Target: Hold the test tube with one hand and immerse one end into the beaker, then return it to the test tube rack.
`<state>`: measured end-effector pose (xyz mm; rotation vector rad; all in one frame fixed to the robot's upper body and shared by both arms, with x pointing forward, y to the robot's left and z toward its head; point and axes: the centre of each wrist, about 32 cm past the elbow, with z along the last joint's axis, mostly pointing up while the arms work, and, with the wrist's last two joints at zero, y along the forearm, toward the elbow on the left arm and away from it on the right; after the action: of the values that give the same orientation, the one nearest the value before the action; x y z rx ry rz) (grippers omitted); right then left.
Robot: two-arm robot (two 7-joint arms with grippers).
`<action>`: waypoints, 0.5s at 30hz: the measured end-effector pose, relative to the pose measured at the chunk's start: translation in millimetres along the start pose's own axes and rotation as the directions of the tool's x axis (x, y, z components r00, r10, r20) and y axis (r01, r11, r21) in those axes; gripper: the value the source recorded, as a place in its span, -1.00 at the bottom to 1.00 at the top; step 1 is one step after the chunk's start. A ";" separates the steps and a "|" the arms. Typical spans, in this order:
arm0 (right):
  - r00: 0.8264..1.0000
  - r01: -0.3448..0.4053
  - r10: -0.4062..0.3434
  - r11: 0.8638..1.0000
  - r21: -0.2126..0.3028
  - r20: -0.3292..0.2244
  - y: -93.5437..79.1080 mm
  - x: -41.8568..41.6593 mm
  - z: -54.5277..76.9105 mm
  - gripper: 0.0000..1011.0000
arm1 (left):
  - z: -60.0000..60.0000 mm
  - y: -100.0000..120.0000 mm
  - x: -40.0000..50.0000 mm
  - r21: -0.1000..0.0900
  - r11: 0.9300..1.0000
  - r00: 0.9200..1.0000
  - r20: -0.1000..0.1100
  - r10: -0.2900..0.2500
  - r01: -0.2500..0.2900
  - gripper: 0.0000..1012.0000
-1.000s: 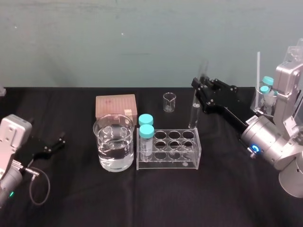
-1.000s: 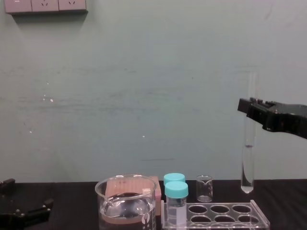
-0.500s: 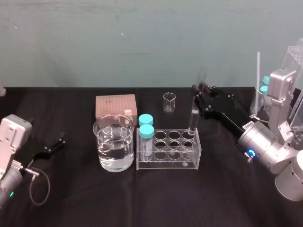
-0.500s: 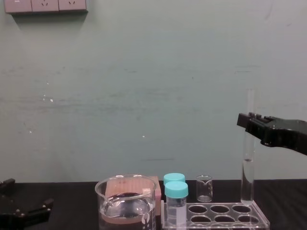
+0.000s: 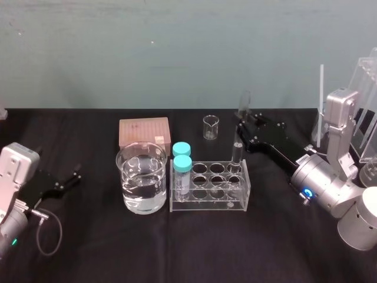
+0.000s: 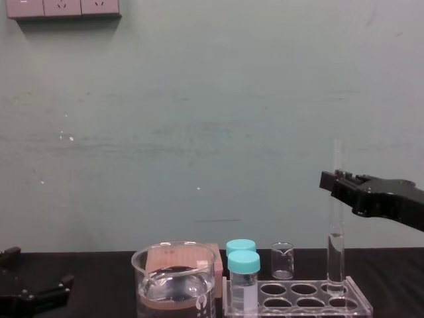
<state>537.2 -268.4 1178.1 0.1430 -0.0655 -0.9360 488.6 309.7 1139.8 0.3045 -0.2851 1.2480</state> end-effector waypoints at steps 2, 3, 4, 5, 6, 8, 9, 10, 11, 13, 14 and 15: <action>1.000 0.000 0.000 1.000 -0.006 0.000 -0.2 0.4 -1.4 -0.55 | 0.0 0.0 0.0 0.000 1.000 1.000 0.000 0.000 0.000 0.98; 1.000 0.000 0.000 1.000 -0.008 0.000 -0.3 0.5 -2.0 -0.55 | 0.0 0.0 0.0 0.000 1.000 1.000 0.000 0.000 0.000 0.98; 1.000 0.000 0.000 1.000 -0.010 0.001 -0.4 0.7 -2.8 -0.55 | 0.0 0.0 0.0 0.000 1.000 1.000 0.000 0.000 0.000 0.98; 1.000 0.000 0.000 1.000 -0.011 0.002 -0.5 1.0 -3.4 -0.55 | 0.0 0.0 0.0 0.000 1.000 1.000 0.000 0.000 0.000 0.98; 1.000 0.001 0.000 1.000 -0.013 0.005 -0.8 1.5 -4.7 -0.55 | 0.0 0.0 0.0 0.000 1.000 1.000 0.000 0.000 0.000 0.98; 1.000 0.000 0.000 1.000 -0.015 0.008 -1.3 2.3 -6.4 -0.55 | 0.0 0.0 0.0 0.000 1.000 1.000 0.000 0.000 0.000 0.98; 1.000 0.001 -0.001 1.000 -0.015 0.008 -1.3 2.6 -6.9 -0.55 | 0.0 0.0 0.0 0.000 1.000 1.000 0.000 0.000 0.000 0.98; 1.000 0.001 -0.001 1.000 -0.015 0.009 -1.4 2.8 -7.5 -0.55 | 0.0 0.0 0.0 0.000 1.000 1.000 0.000 0.000 0.000 0.98; 1.000 0.002 -0.002 1.000 -0.015 0.009 -1.4 3.0 -8.0 -0.55 | 0.0 0.0 0.0 0.000 1.000 1.000 0.000 0.000 0.000 0.98; 1.000 0.004 -0.003 1.000 -0.016 0.010 -1.3 3.8 -9.4 -0.55 | 0.0 0.0 0.0 0.000 1.000 1.000 0.000 0.000 0.000 0.98; 1.000 0.004 -0.003 1.000 -0.016 0.010 -1.3 3.8 -9.4 -0.55 | 0.0 0.0 0.0 0.000 1.000 1.000 0.000 0.000 0.000 0.98; 1.000 0.004 -0.004 1.000 -0.016 0.009 -1.3 3.8 -9.9 -0.55 | 0.0 0.0 0.0 0.000 1.000 1.000 0.000 0.000 0.000 0.98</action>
<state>539.6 -271.3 1168.1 0.1237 -0.0659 -0.9409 488.6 309.7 1139.8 0.3045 -0.2851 1.2479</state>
